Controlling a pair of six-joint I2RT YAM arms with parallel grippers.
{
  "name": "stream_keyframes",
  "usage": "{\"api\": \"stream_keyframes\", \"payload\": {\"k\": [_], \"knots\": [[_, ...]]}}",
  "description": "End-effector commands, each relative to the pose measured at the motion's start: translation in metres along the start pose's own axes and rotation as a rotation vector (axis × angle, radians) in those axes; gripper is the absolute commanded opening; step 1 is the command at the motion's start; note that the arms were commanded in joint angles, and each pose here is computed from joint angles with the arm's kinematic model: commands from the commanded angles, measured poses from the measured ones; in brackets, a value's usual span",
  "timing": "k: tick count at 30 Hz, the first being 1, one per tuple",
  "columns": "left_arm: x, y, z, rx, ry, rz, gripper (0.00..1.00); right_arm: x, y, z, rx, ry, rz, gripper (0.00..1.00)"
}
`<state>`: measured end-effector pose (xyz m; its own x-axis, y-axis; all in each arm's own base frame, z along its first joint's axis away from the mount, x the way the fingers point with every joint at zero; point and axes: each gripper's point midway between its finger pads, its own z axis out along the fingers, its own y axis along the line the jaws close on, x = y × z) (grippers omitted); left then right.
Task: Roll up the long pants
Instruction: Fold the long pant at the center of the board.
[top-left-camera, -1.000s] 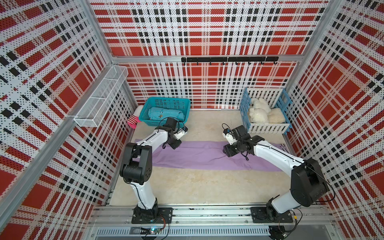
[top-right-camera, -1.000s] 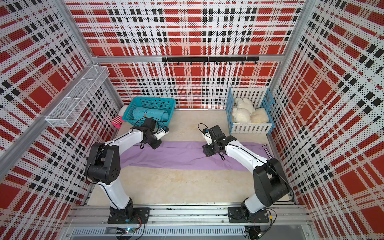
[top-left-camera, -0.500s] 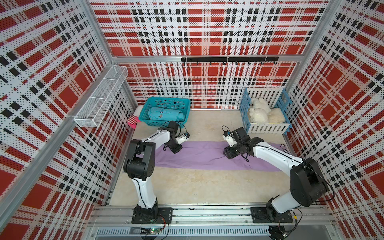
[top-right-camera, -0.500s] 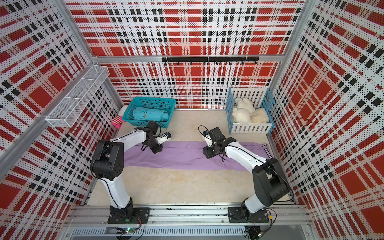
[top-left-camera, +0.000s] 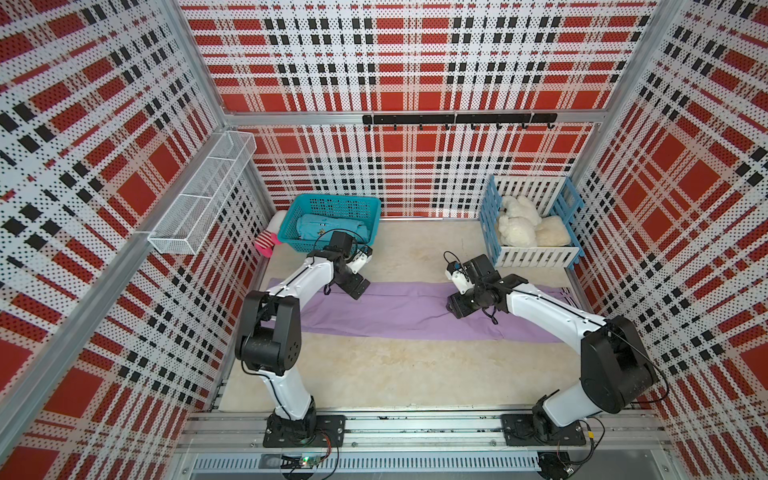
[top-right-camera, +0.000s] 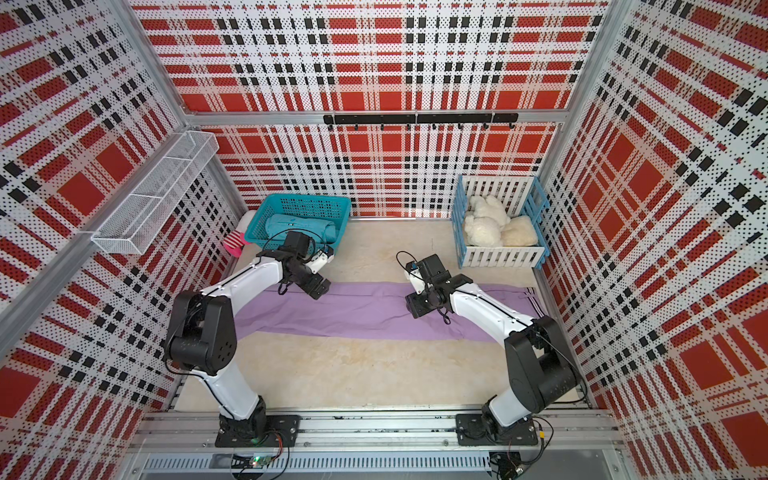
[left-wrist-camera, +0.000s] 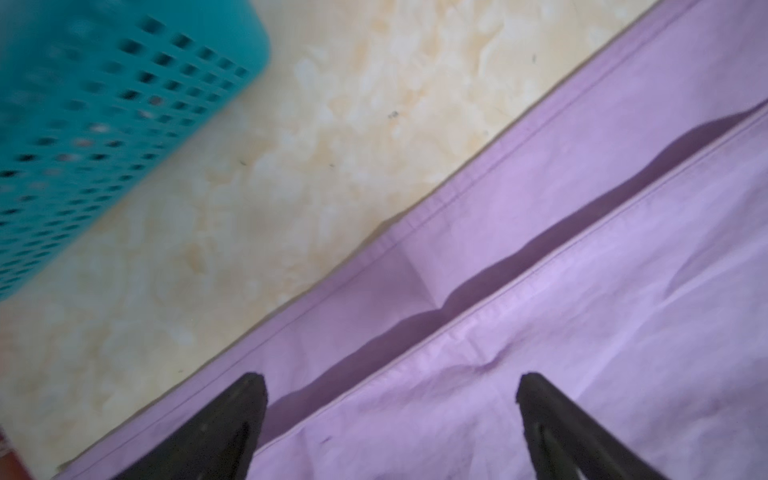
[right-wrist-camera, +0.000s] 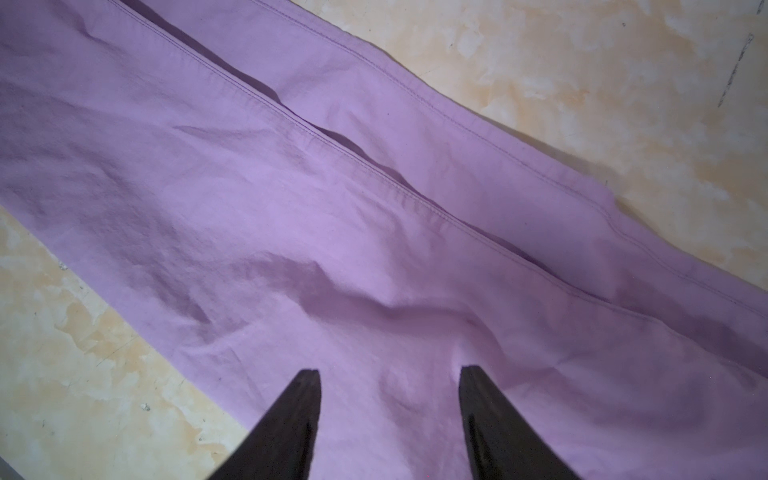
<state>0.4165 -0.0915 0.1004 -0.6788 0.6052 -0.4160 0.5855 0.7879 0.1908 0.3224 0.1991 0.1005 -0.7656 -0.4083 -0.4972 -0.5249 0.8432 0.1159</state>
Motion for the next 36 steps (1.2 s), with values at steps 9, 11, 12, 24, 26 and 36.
{"api": "stream_keyframes", "payload": {"k": [9, 11, 12, 24, 26, 36], "knots": [[-0.090, 0.041, -0.131, -0.099, -0.657, -0.093, 1.00, -0.005, 0.000, -0.005, 0.002, -0.013, 0.002, 0.61], [-0.085, 0.037, -0.130, -0.055, -0.669, -0.097, 0.99, -0.007, 0.000, -0.004, -0.003, -0.014, 0.001, 0.61], [-0.083, 0.035, -0.131, -0.020, -0.673, -0.100, 0.99, -0.009, 0.000, -0.004, -0.003, -0.018, 0.001, 0.61], [0.038, -0.020, -0.005, -0.124, 0.059, 0.384, 0.76, -0.017, 0.003, -0.001, -0.018, -0.037, -0.002, 0.61], [0.044, -0.016, 0.008, -0.106, 0.109, 0.393, 0.71, -0.015, 0.005, 0.000, -0.028, -0.033, 0.000, 0.61], [0.023, 0.001, 0.036, -0.095, 0.135, 0.457, 0.66, 0.002, 0.000, -0.001, -0.003, -0.001, -0.011, 0.61]]}}
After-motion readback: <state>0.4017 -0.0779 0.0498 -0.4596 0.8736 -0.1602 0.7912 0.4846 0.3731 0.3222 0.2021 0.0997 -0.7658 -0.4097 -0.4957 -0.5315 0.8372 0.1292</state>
